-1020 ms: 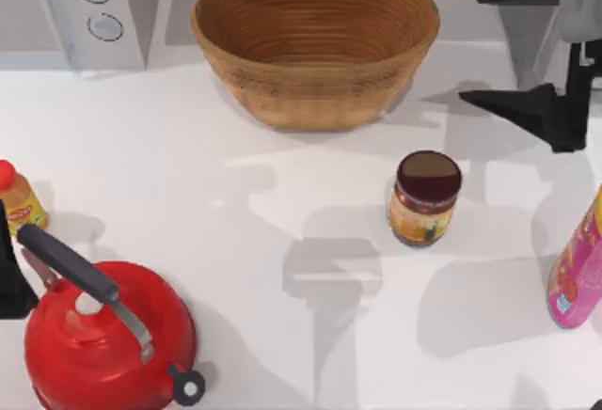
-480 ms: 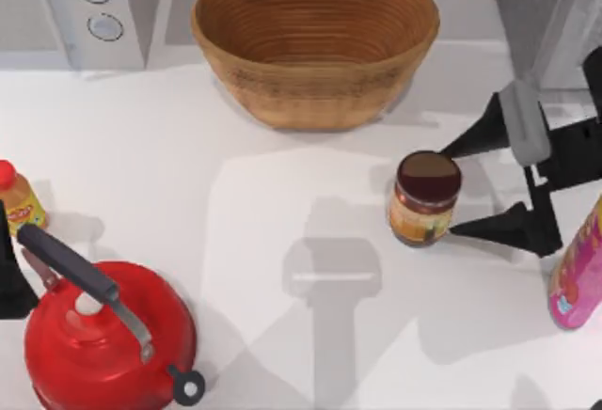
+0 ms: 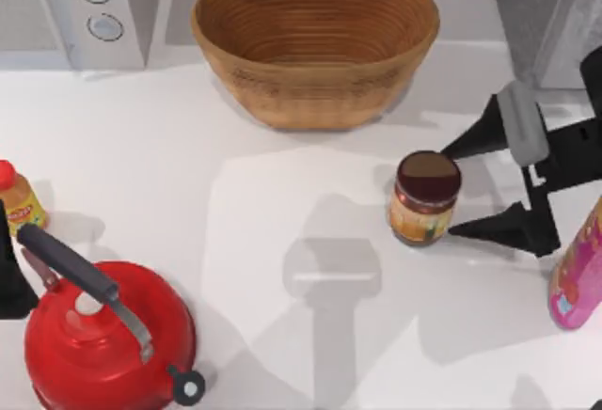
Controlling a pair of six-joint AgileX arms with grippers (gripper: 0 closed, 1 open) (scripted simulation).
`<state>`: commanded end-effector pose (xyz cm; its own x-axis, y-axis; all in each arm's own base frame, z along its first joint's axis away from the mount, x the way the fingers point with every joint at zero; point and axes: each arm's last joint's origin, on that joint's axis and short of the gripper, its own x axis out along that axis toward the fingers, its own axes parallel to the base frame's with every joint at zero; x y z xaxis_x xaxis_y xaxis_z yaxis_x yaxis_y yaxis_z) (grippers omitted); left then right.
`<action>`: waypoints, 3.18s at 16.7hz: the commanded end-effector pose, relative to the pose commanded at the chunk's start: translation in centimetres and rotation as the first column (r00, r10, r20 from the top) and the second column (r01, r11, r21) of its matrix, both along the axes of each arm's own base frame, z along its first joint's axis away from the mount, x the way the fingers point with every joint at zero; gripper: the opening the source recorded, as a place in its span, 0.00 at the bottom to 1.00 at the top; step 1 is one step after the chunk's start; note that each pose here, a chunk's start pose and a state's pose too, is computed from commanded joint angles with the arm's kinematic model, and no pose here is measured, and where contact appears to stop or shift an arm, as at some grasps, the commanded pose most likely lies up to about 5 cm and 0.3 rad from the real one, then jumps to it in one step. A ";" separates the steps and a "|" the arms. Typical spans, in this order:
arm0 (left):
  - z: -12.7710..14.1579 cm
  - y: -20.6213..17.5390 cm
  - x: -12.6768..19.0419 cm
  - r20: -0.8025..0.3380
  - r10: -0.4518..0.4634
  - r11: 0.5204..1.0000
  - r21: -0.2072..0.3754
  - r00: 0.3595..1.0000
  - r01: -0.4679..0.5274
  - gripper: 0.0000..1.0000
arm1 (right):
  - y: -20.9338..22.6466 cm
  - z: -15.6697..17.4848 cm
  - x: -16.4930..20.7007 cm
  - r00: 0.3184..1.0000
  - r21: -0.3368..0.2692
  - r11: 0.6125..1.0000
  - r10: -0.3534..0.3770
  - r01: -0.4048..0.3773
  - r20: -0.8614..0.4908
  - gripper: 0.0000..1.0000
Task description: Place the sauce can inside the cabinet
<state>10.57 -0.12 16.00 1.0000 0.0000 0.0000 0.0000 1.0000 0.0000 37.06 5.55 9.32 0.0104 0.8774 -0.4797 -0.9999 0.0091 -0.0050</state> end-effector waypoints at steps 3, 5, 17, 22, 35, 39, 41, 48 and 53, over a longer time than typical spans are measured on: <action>0.0 0.0 0.0 0.000 0.000 1.000 0.000 1.000 0.000 1.00 | 1.4 -0.4 1.3 1.000 0.000 1.000 -0.007 0.007 -0.002 1.00; 0.0 0.0 0.0 0.000 0.000 1.000 0.000 1.000 0.000 1.00 | 3.1 -0.8 1.5 1.000 -0.001 1.000 -0.003 0.003 -0.005 1.00; 0.0 0.0 0.0 0.000 0.000 1.000 0.000 1.000 0.000 1.00 | 4.9 -2.9 -0.3 1.000 0.001 1.000 -0.001 0.001 -0.005 0.85; 0.0 0.0 0.0 0.000 0.000 1.000 0.000 1.000 0.000 1.00 | 4.9 -2.9 -0.3 1.000 0.001 1.000 -0.001 0.001 -0.005 0.47; 0.0 0.0 0.0 0.000 0.000 1.000 0.000 1.000 0.000 1.00 | 4.9 -2.9 -0.3 1.000 0.001 1.000 -0.001 0.001 -0.005 0.00; 0.0 0.0 0.0 0.000 0.000 1.000 0.000 1.000 0.000 1.00 | 5.0 -2.2 0.2 1.000 0.011 1.000 -0.001 0.001 0.025 0.00; 0.0 0.0 0.0 0.000 0.000 1.000 0.000 1.000 0.000 1.00 | 5.2 0.0 1.4 0.994 0.040 0.999 0.006 -0.010 0.111 0.00; 0.0 0.0 0.0 0.000 0.000 1.000 0.000 1.000 0.000 1.00 | 4.5 9.4 2.9 0.976 0.069 0.998 -0.013 -0.002 0.218 0.00; 0.0 0.0 0.0 0.000 0.000 1.000 0.000 1.000 0.000 1.00 | 4.4 11.8 0.9 0.998 0.024 1.000 -0.017 0.016 0.059 0.00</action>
<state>10.57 -0.12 16.00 1.0000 0.0000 0.0000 0.0000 1.0000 0.0000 37.91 9.94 21.14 0.0529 0.8877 -0.4574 -0.9976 0.0267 -0.0635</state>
